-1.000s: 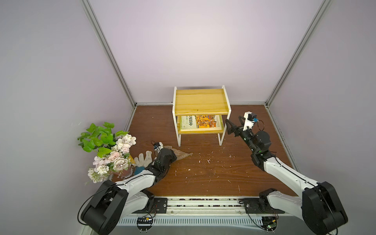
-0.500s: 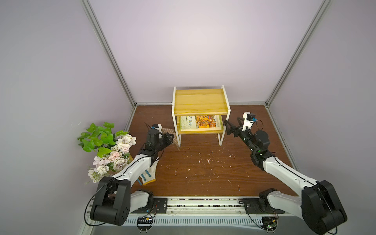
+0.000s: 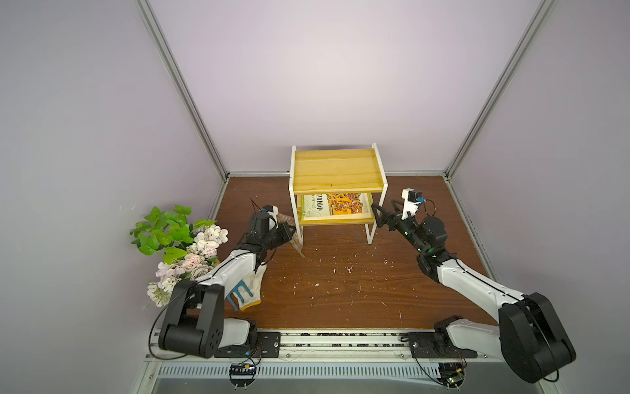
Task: Wipe the bookshelf clean with a cloth
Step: Wipe the dust from the shelf.
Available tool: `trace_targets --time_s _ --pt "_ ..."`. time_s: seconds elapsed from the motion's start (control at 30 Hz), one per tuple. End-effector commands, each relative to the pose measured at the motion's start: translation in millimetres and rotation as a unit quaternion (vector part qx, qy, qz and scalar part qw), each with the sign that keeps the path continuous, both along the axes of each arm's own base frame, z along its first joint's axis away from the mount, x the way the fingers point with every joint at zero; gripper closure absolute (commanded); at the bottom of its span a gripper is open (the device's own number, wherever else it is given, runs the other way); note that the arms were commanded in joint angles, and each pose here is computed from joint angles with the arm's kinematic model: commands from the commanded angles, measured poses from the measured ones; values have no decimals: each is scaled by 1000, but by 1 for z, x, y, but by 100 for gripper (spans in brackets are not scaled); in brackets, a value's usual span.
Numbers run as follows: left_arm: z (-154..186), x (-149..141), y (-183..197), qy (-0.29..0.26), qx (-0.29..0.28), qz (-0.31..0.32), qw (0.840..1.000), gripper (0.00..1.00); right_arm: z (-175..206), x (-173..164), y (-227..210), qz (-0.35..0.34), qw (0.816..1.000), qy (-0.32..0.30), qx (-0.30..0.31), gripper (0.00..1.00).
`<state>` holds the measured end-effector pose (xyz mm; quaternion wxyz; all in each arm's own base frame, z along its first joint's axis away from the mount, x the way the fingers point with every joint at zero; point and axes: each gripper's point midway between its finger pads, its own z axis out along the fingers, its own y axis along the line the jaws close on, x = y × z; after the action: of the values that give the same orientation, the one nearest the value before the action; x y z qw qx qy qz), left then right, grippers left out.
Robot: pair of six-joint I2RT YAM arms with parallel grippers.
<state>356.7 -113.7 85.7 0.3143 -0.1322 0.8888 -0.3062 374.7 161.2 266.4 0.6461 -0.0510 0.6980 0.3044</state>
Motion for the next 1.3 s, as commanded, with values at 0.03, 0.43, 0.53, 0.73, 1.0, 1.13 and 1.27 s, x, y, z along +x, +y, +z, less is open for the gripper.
trace_targets --time_s 0.03,0.43,0.53,0.73,1.0,1.13,1.27 --pt "-29 6 3 29 21 4 999 100 20 -5 4 14 1000 -27 2 1" --pt "5 90 -16 -52 31 -36 998 100 26 -1 16 44 998 -33 0 1" --pt "12 78 -16 -77 31 -25 996 100 15 -14 10 40 999 -29 4 1" --pt "1 132 22 -47 73 5 996 100 14 -32 1 32 999 -27 -16 1" --pt "103 173 10 -173 12 -4 985 100 24 -40 -10 5 999 -50 -15 1" --pt "110 167 5 -186 -13 18 982 100 23 -40 -11 4 999 -50 -15 1" --pt "10 158 11 -95 2 51 994 100 16 -35 -9 5 999 -41 -8 1"
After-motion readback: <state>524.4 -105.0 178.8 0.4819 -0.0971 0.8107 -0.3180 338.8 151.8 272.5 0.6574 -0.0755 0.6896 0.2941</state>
